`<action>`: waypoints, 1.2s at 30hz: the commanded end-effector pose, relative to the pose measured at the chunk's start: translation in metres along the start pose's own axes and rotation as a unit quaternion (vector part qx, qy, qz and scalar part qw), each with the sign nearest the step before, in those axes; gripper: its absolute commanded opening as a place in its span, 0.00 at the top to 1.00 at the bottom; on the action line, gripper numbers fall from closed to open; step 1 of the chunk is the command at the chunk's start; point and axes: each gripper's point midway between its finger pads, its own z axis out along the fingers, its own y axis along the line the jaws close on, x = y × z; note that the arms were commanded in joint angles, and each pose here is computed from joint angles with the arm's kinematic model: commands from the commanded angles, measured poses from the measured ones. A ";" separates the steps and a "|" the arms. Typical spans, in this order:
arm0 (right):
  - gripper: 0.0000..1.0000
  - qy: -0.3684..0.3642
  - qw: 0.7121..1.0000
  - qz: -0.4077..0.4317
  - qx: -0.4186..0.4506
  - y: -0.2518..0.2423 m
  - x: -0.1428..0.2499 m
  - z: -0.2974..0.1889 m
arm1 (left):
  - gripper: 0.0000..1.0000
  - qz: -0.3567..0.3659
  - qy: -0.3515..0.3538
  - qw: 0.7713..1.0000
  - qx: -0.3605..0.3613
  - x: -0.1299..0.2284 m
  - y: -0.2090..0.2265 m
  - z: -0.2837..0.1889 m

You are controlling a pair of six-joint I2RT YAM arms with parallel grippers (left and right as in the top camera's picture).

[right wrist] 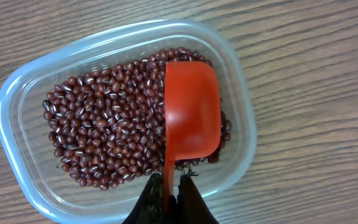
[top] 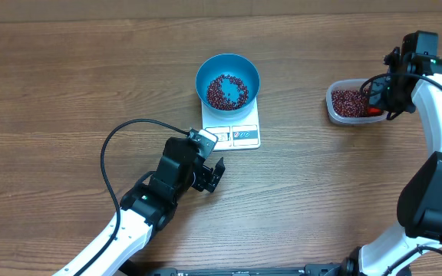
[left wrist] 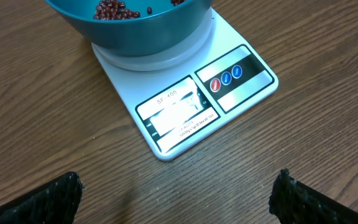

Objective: Scoop item into bowl and weigh 150g on scale
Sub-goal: 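Return the right gripper to the tub and scoop more beans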

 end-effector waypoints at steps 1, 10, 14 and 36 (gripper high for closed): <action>0.96 0.033 0.999 0.001 -0.014 0.004 0.013 0.020 | 0.01 -0.005 0.005 1.000 0.001 0.004 -0.001 0.002; 0.96 0.067 0.990 0.008 -0.123 0.042 0.024 0.034 | 0.00 -0.005 0.005 1.000 0.001 0.004 -0.002 0.002; 0.96 0.079 0.985 0.012 -0.156 0.053 0.029 0.031 | 0.00 -0.005 0.005 1.000 0.001 0.004 -0.001 0.002; 0.96 0.079 0.947 0.076 -0.301 0.062 0.025 0.008 | 0.01 -0.005 0.005 1.000 0.001 0.004 -0.002 0.002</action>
